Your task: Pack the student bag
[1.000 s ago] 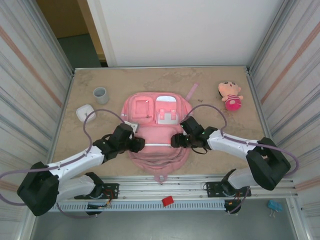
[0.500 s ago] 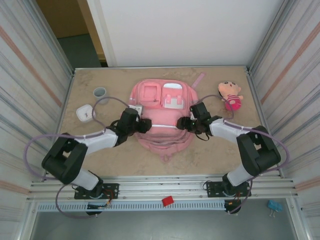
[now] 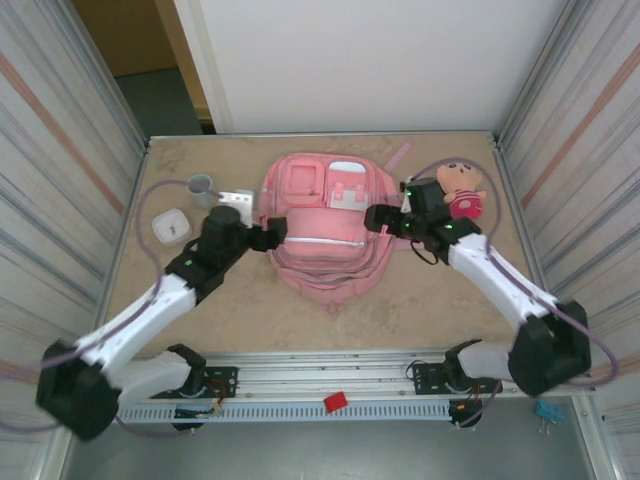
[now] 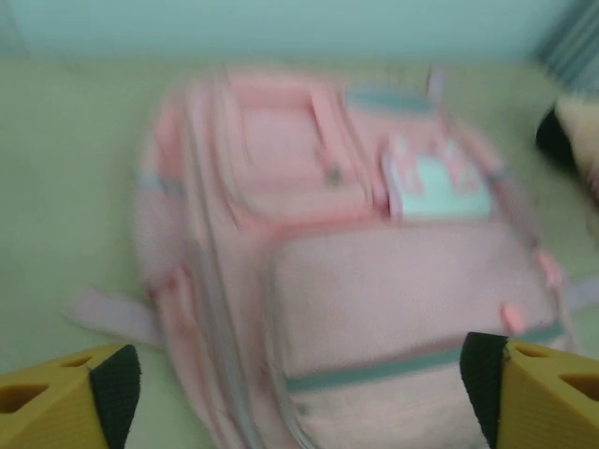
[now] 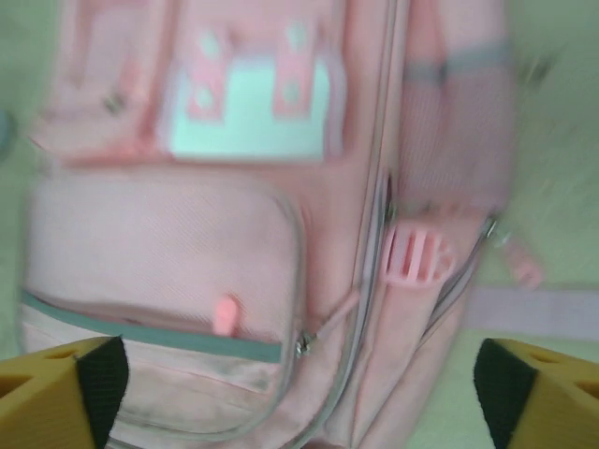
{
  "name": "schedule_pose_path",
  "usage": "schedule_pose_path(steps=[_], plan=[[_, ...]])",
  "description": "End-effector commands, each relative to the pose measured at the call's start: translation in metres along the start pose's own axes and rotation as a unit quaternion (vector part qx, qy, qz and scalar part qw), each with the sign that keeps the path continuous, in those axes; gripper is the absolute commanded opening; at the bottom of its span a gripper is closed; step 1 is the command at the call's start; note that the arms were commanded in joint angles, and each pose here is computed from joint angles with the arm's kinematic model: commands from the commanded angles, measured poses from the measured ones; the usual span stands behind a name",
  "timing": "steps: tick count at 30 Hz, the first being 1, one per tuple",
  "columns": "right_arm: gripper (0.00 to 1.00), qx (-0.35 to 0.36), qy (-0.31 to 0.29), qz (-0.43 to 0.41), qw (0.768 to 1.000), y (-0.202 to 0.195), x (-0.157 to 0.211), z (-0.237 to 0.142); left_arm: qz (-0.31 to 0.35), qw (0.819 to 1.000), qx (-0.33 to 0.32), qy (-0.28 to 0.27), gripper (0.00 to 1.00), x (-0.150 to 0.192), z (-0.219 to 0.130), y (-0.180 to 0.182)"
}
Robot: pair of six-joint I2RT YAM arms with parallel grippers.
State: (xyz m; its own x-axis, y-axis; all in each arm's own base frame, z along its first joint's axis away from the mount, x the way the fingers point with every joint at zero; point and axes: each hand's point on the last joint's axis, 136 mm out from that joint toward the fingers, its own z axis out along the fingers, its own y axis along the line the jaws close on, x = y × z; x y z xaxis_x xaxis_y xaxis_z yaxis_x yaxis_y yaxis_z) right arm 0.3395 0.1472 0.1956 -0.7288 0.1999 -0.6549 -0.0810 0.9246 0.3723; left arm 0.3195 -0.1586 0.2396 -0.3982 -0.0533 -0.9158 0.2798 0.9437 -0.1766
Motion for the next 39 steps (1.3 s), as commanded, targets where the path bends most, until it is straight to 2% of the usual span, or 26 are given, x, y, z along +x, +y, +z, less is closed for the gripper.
schedule_pose_path(steps=[1,2,5,8,11,17,22,24,27,29,32,33,34,35,37,38,39], plan=[[0.99,0.053,-0.094,-0.046,0.993,-0.017,-0.042,-0.050,0.082,0.988,-0.121,-0.056,0.94,-0.010,-0.036,0.050],[0.99,0.065,-0.125,-0.052,0.989,-0.023,-0.053,-0.061,0.107,0.981,-0.141,-0.079,0.98,-0.012,-0.045,0.058],[0.99,0.068,-0.210,-0.075,0.973,-0.033,-0.073,-0.090,0.181,0.957,-0.185,-0.128,0.99,-0.004,-0.062,0.076],[0.99,0.078,-0.251,-0.095,0.960,-0.053,-0.075,-0.097,0.218,0.943,-0.211,-0.137,0.99,0.017,-0.067,0.092],[0.99,0.100,-0.254,-0.104,0.956,-0.081,-0.068,-0.085,0.198,0.946,-0.223,-0.127,0.99,0.041,-0.063,0.111],[0.99,0.149,-0.221,-0.084,0.960,-0.156,-0.024,-0.025,0.122,0.956,-0.239,-0.121,0.99,0.090,-0.049,0.157],[0.99,0.176,-0.199,-0.061,0.962,-0.194,0.005,0.017,0.114,0.963,-0.207,-0.130,0.99,0.084,-0.036,0.164],[0.99,0.165,-0.189,-0.065,0.966,-0.193,0.001,0.028,0.115,0.966,-0.193,-0.126,0.99,0.084,-0.025,0.164],[0.99,0.143,-0.217,-0.094,0.961,-0.182,-0.011,0.036,0.115,0.972,-0.174,-0.111,0.99,0.082,-0.003,0.163],[0.99,0.147,-0.204,-0.090,0.964,-0.189,-0.004,0.048,0.086,0.972,-0.187,-0.110,0.99,0.079,0.009,0.172],[0.99,0.147,-0.217,-0.093,0.961,-0.194,0.000,0.059,0.086,0.977,-0.171,-0.089,0.99,0.095,0.036,0.177],[0.99,0.149,-0.195,-0.084,0.966,-0.195,0.002,0.059,0.096,0.972,-0.185,-0.109,0.99,0.090,0.042,0.182],[0.99,0.149,-0.196,-0.084,0.966,-0.196,0.000,0.061,0.097,0.972,-0.189,-0.104,0.99,0.090,0.043,0.182],[0.99,0.146,-0.195,-0.079,0.967,-0.198,0.000,0.061,0.077,0.977,-0.189,-0.069,0.99,0.096,0.043,0.184],[0.99,0.146,-0.196,-0.076,0.967,-0.199,0.000,0.060,0.039,0.972,-0.230,-0.042,0.99,0.096,0.048,0.205],[0.99,0.149,-0.194,-0.076,0.967,-0.199,0.001,0.060,0.039,0.970,-0.236,-0.038,0.99,0.093,0.054,0.213],[0.99,0.149,-0.196,-0.077,0.966,-0.198,0.000,0.060,0.051,0.973,-0.224,-0.014,0.99,0.094,0.062,0.206]])
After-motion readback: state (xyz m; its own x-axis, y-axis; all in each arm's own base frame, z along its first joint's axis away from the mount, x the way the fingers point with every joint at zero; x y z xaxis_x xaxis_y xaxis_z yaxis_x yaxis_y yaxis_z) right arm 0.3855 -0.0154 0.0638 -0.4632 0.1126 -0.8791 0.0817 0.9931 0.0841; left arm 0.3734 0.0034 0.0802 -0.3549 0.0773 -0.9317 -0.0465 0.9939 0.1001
